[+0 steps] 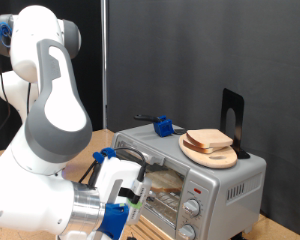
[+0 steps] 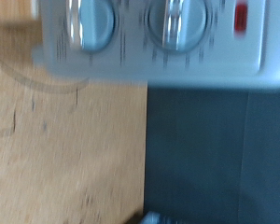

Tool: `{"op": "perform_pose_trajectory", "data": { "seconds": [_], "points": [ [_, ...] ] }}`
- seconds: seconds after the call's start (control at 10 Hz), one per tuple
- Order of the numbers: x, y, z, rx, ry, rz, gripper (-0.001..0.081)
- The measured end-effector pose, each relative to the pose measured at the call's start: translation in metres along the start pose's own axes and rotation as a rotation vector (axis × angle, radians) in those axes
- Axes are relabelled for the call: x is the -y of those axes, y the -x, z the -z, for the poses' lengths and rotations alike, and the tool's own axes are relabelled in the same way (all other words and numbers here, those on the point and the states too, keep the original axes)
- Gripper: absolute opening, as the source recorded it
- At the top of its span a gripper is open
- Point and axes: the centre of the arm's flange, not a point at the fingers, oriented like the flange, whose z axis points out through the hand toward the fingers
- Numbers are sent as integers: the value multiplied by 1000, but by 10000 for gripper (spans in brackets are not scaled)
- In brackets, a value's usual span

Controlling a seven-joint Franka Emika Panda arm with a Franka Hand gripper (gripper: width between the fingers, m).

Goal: Make a piece of toast with the oven

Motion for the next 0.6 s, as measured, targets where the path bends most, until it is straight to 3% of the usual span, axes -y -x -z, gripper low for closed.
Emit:
{"op": "perform_pose_trajectory", "data": {
  "seconds": [0.2, 0.6],
  "points": [
    [0, -10, -3, 27, 37, 5, 803],
    [0, -32, -6, -3, 19, 1, 803]
  ]
}}
